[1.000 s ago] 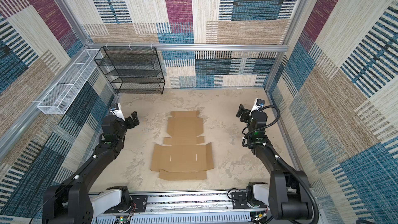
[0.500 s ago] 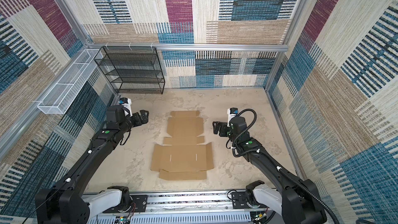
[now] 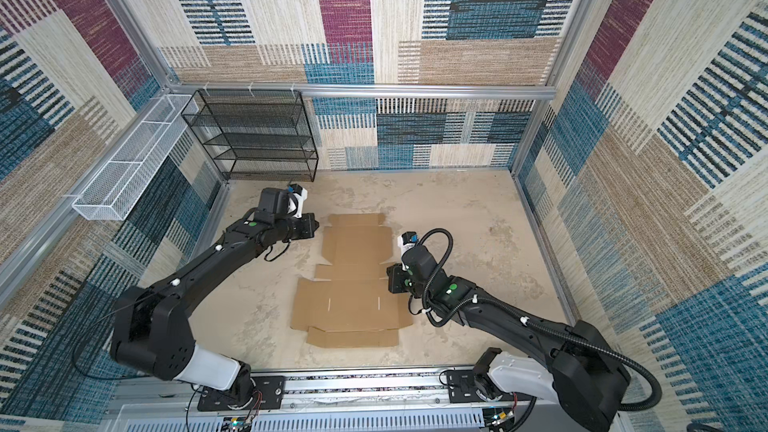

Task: Fold the paper box
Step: 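Reach both grippers toward the flat cardboard blank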

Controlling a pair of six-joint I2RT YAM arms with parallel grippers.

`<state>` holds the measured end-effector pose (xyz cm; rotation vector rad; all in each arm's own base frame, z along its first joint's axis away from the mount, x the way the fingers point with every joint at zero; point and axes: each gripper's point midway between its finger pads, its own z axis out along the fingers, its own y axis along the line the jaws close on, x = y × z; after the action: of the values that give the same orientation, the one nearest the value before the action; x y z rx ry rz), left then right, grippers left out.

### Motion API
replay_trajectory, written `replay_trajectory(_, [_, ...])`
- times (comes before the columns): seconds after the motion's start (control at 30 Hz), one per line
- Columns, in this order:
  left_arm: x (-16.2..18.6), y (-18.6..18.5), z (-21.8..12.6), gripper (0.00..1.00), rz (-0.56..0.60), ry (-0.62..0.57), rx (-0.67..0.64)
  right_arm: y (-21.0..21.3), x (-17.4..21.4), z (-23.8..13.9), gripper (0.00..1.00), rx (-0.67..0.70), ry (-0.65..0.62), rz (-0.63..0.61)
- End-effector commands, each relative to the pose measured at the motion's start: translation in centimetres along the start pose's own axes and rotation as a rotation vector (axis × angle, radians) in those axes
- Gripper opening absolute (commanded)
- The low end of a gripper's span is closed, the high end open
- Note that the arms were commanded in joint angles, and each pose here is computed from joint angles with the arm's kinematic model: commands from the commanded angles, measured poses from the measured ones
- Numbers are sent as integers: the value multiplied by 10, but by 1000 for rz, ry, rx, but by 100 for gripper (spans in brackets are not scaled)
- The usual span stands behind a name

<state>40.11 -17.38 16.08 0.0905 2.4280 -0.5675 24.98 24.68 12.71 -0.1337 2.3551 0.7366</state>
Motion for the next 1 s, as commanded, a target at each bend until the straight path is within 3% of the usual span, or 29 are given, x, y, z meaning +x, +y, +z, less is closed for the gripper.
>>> replay_trajectory(0.0, [9, -16, 24, 0, 30, 95, 53, 18, 11, 10, 7, -28, 32, 47])
replay_trajectory(0.13, [14, -24, 57, 0, 61, 164, 45, 36, 36, 29, 2, -59, 104, 49])
replay_trajectory(0.5, [41, -25, 126, 0, 64, 297, 28, 63, 81, 75, 2, -127, 247, 68])
replay_trajectory(0.97, [77, 8, 140, 0, 4, 334, -75, 5, 97, 80, 4, 63, 268, 92])
